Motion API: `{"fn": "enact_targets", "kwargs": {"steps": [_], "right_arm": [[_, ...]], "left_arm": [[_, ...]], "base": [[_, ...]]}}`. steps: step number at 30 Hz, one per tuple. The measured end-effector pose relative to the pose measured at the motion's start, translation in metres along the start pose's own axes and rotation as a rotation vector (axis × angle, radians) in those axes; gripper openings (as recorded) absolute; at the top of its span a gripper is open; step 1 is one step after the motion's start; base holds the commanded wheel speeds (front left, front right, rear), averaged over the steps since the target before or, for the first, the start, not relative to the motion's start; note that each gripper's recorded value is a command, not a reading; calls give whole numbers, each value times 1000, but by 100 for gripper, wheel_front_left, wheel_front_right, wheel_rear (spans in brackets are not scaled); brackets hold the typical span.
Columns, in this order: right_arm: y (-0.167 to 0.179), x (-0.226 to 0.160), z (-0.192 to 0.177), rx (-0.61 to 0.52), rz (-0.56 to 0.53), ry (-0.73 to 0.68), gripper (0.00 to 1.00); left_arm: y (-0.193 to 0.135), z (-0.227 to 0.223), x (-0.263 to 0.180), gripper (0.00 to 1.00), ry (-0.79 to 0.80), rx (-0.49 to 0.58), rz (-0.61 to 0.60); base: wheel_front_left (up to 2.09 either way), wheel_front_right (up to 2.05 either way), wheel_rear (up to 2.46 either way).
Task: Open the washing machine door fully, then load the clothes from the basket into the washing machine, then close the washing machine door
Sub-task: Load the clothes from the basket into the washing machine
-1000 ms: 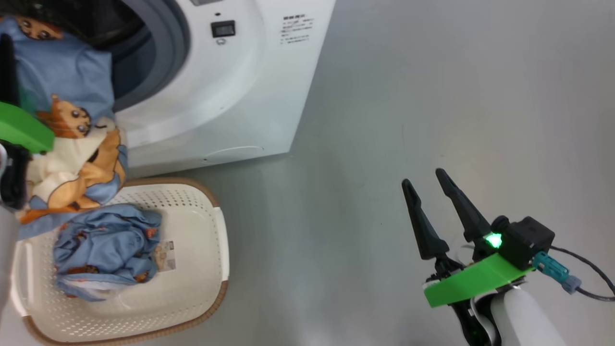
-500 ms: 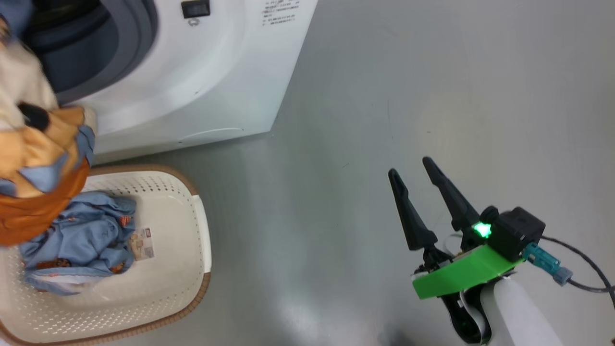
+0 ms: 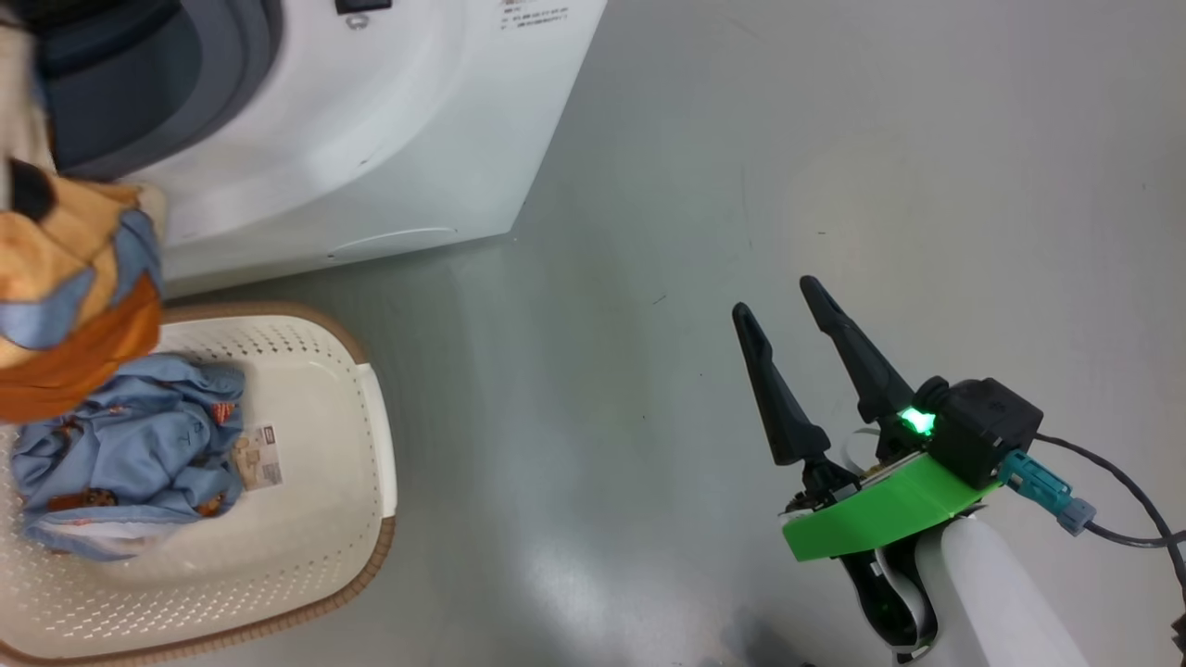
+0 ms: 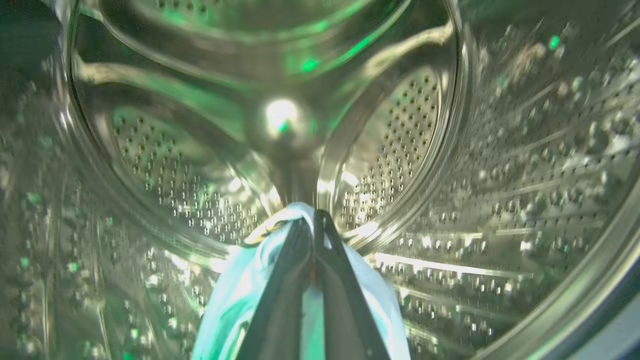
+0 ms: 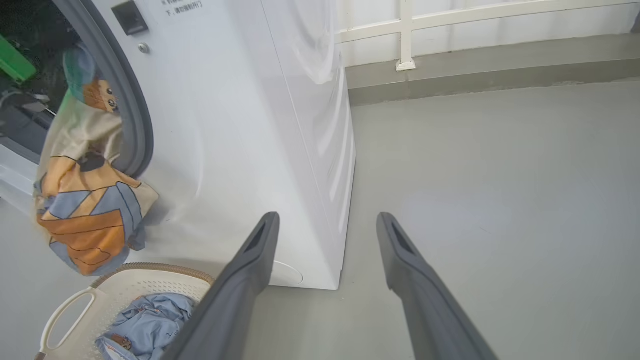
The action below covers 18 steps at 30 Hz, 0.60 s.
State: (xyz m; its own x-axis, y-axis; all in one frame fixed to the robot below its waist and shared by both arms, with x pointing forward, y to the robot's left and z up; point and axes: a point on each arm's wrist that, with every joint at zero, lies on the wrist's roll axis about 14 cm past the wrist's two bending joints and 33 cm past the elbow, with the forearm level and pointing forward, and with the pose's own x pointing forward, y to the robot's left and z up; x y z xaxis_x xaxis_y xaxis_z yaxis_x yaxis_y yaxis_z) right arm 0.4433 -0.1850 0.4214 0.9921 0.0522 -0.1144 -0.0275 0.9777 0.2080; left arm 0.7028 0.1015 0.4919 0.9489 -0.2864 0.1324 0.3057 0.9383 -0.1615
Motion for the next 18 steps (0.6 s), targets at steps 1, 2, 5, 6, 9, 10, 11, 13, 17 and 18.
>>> {"fn": "enact_targets", "kwargs": {"steps": [1, 2, 5, 6, 9, 10, 11, 13, 17, 18], "right_arm": [[1, 0, 0, 1, 3, -1, 100], [2, 0, 0, 1, 5, -1, 100], [2, 0, 1, 4, 6, -3, 100], [3, 0, 1, 6, 7, -3, 100], [4, 0, 1, 8, 9, -5, 100], [4, 1, 2, 9, 10, -5, 100], [5, 1, 2, 9, 12, -5, 100], [5, 1, 1, 10, 14, -5, 100], [7, 2, 1, 13, 19, -6, 100], [8, 3, 1, 13, 21, -6, 100]], "left_arm": [[0, -10, -3, 23, 33, -5, 4], [-2, -17, -5, 46, 58, 4, -4], [0, -24, -6, 100, 86, -2, 2], [1, -24, -7, 100, 90, -2, 4], [5, -29, -9, 100, 114, 8, 8], [5, -30, -10, 100, 121, 6, 11], [5, -32, -11, 100, 127, 6, 11], [5, -32, -12, 100, 131, 7, 8], [6, -32, -14, 100, 134, -6, 13], [7, -32, -14, 100, 134, -12, 17]], "base": [[0, 0, 0], [0, 0, 0], [0, 0, 0], [0, 0, 0], [0, 0, 0], [0, 0, 0], [0, 0, 0], [0, 0, 0], [0, 0, 0], [0, 0, 0]]}}
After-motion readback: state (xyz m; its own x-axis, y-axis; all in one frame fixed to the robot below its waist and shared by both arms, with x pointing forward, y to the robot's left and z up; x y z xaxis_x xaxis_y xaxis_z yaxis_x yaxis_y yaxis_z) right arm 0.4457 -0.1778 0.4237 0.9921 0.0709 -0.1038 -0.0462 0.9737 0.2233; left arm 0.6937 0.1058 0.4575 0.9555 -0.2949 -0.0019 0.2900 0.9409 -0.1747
